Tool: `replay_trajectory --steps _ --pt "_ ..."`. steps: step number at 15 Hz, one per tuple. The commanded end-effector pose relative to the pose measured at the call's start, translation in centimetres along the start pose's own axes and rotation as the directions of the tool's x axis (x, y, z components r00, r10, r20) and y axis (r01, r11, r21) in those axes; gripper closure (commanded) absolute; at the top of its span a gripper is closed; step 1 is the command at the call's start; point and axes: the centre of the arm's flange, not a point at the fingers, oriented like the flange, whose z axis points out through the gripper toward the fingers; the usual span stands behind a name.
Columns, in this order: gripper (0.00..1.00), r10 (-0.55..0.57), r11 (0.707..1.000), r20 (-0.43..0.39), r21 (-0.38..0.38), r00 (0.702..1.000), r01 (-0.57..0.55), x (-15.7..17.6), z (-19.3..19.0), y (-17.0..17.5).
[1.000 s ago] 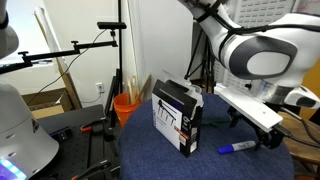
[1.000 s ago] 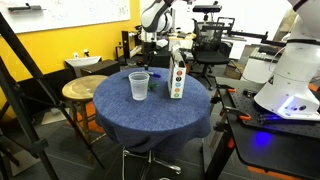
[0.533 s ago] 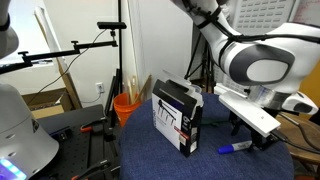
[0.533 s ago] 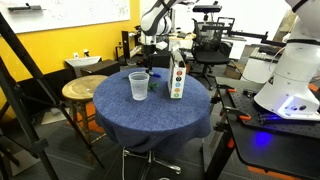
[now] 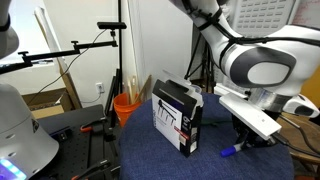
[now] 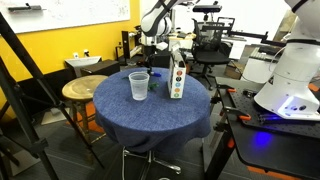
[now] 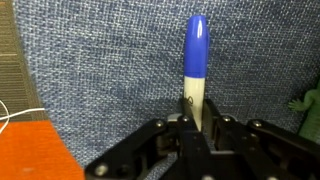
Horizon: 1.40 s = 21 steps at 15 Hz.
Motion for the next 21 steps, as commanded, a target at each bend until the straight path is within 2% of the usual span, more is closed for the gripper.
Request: replay_trajectory --steps 1,6,10,13,17,21 --pt "0.96 0.023 0.999 -0.023 -0.023 0.999 -0.024 0.4 -1.2 0.0" --pt "0.96 -0.010 0.999 -0.110 -0.043 0.994 0.005 0.7 -6.0 -1.1" --pt "0.96 -0.045 0.997 -0.197 -0.074 0.979 0.031 0.7 -12.2 -3.1" --pt "0.96 -0.121 0.987 -0.251 -0.130 0.960 0.090 0.3 -17.2 -5.7" --pt "0.96 -0.248 0.958 -0.312 -0.220 0.917 0.184 -1.5 -21.5 -11.3" --pt "0.96 -0.350 0.928 -0.412 -0.277 0.841 0.251 -3.7 -22.1 -19.3"
